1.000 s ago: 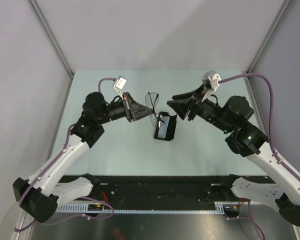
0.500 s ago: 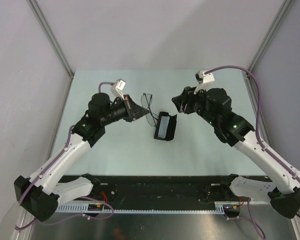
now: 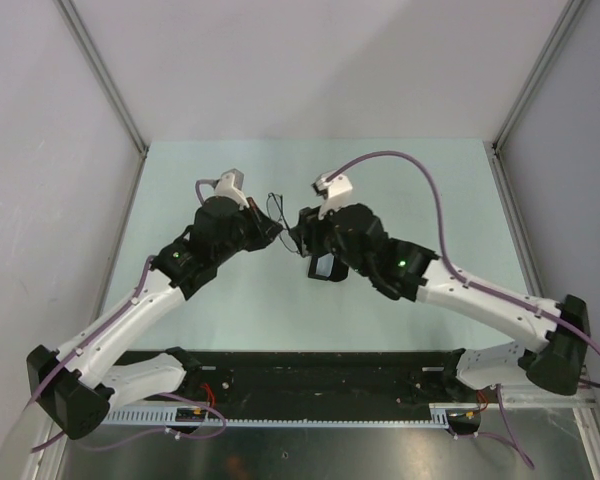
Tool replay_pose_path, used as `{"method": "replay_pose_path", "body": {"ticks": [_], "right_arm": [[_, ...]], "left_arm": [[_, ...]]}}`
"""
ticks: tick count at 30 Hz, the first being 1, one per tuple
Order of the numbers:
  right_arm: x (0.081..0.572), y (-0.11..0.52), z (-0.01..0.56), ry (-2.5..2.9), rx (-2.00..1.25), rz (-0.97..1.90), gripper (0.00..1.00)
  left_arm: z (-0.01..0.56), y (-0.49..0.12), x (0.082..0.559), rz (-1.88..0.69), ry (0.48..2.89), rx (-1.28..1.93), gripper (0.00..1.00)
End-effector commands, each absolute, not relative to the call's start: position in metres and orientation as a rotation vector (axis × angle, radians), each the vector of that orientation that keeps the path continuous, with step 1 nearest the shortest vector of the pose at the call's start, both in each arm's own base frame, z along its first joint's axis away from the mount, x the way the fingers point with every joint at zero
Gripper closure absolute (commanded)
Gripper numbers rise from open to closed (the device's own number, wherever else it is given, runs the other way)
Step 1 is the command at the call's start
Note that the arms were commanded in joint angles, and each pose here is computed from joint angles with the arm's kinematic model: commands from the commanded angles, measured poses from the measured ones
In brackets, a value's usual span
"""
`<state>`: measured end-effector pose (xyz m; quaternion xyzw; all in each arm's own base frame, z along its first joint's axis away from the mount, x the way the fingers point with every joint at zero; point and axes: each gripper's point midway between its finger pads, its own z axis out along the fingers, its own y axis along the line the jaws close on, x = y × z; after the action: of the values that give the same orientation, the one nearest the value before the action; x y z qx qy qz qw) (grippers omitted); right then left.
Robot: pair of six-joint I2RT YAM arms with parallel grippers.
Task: Organize the sunglasses
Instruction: Pass from the left arm to the right
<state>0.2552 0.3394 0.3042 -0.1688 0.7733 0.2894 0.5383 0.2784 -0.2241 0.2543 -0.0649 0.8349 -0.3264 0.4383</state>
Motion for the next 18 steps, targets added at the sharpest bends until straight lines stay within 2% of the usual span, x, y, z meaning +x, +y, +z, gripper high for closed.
{"method": "replay_pose_path", "body": {"ticks": [1, 12, 18], "right_arm": [[0.270, 0.353, 0.318, 1.763, -0.338, 0.614, 0.51], [0.281, 0.339, 0.316, 1.792, -0.325, 0.586, 0.50], [0.273, 0.352, 0.323, 1.747, -0.435, 0.634, 0.48]], "left_arm": [[0.270, -0.213, 0.287, -0.749, 2.024, -0.250, 0.99], [0.266, -0.211, 0.289, -0.706, 2.030, -0.197, 1.00], [0.267, -0.215, 0.290, -0.714, 2.036, -0.183, 0.99]]}}
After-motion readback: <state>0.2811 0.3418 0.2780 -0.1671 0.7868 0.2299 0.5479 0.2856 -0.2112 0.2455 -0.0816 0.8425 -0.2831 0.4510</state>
